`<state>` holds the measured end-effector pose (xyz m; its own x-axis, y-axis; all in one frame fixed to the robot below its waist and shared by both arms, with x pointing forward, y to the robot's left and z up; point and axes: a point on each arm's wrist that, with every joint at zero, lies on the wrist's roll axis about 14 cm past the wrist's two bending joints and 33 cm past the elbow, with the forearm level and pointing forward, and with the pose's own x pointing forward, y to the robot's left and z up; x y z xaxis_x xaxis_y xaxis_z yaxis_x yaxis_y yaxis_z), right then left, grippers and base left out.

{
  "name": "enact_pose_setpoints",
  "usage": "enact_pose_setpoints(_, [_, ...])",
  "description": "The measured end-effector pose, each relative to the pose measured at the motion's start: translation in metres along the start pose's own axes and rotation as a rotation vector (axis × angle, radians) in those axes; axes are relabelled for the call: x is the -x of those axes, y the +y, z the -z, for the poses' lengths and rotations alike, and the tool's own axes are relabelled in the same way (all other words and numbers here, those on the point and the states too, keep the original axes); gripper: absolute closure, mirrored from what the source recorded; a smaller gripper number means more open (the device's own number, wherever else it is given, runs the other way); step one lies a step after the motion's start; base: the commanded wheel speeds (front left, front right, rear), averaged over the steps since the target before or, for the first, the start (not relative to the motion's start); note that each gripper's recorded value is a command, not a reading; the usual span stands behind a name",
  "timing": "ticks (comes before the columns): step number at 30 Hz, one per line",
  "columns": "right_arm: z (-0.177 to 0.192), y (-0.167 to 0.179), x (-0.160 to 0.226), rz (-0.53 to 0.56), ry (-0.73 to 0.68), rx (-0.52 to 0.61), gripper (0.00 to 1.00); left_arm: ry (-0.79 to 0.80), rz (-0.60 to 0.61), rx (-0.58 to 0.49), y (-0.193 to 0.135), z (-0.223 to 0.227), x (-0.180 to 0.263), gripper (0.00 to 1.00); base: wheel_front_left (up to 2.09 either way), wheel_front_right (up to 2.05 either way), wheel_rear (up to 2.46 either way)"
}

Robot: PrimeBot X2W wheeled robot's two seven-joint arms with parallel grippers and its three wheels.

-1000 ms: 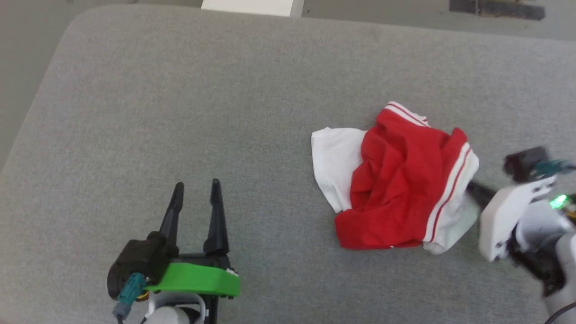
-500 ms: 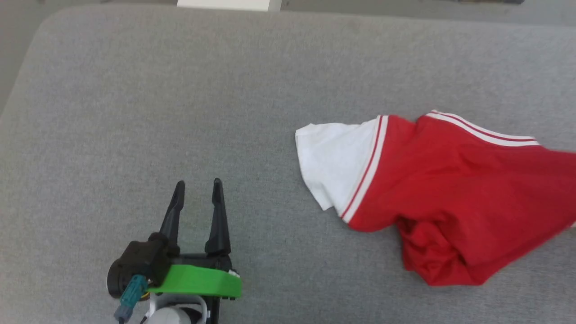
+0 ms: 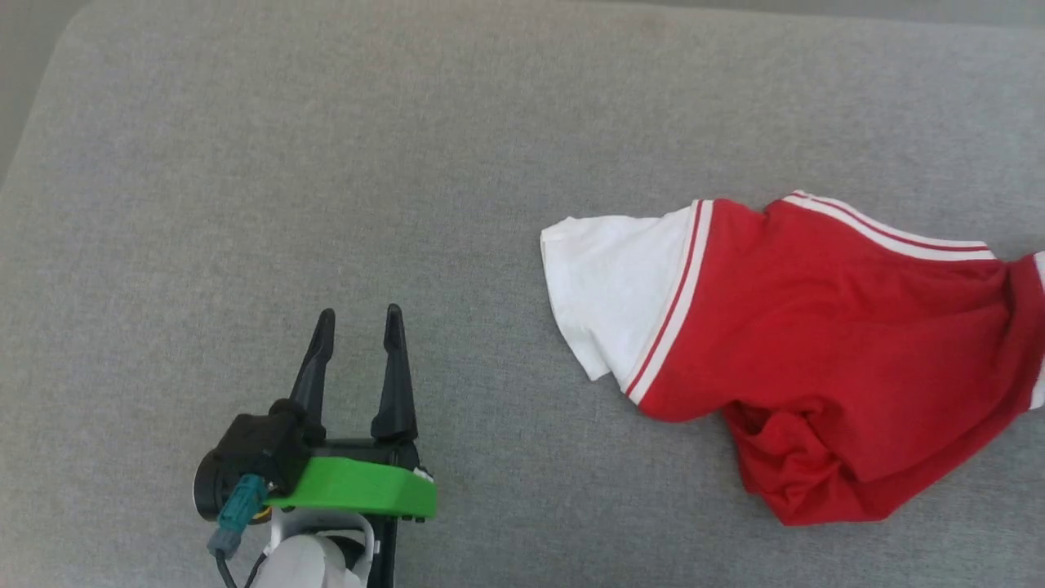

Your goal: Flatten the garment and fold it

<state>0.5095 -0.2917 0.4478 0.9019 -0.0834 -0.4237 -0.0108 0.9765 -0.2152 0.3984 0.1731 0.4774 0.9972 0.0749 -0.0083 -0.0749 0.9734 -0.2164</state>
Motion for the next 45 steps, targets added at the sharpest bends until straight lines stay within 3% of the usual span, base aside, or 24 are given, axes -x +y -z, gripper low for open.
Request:
enact_pose_setpoints(4, [-0.050, 0.008, 0.031, -0.009, -0.220, -0.078, 0.00, -0.050, 0.026, 0.011, -0.006, -0.017, 0.004, 0.00, 0.00, 0.00, 0.00])
enact_pose_setpoints(8, [-0.066, 0.017, 0.077, 0.008, -0.390, -0.164, 0.00, -0.085, 0.051, 0.008, -0.013, -0.030, 0.014, 0.00, 0.00, 0.00, 0.00])
enact_pose_setpoints(14, [-0.026, 0.026, 0.133, 0.078, -0.420, -0.252, 0.00, -0.085, 0.054, 0.008, -0.014, -0.032, 0.025, 0.00, 0.00, 0.00, 0.00])
enact_pose_setpoints(18, [-0.005, 0.018, 0.151, 0.106, -0.404, -0.286, 0.00, -0.071, 0.087, -0.018, -0.021, -0.027, 0.023, 0.00, 0.00, 0.00, 0.00])
enact_pose_setpoints(24, [-0.004, 0.019, 0.148, 0.104, -0.408, -0.291, 0.00, 0.008, 0.259, -0.108, -0.058, -0.024, -0.015, 0.00, 0.00, 0.00, 0.00])
enact_pose_setpoints(30, [-0.023, 0.031, 0.131, 0.069, -0.433, -0.266, 0.00, 0.232, 0.416, -0.218, -0.092, 0.009, -0.065, 0.00, 0.00, 0.00, 0.00])
enact_pose_setpoints(38, [-0.017, 0.042, 0.110, 0.042, -0.388, -0.260, 0.00, 0.555, 0.439, -0.320, -0.086, 0.079, -0.092, 0.00, 0.00, 0.00, 0.00])
enact_pose_setpoints(45, [0.002, 0.038, 0.097, 0.062, -0.330, -0.255, 0.00, 0.719, 0.451, -0.372, -0.080, 0.123, -0.098, 0.00, 0.00, 0.00, 0.00])
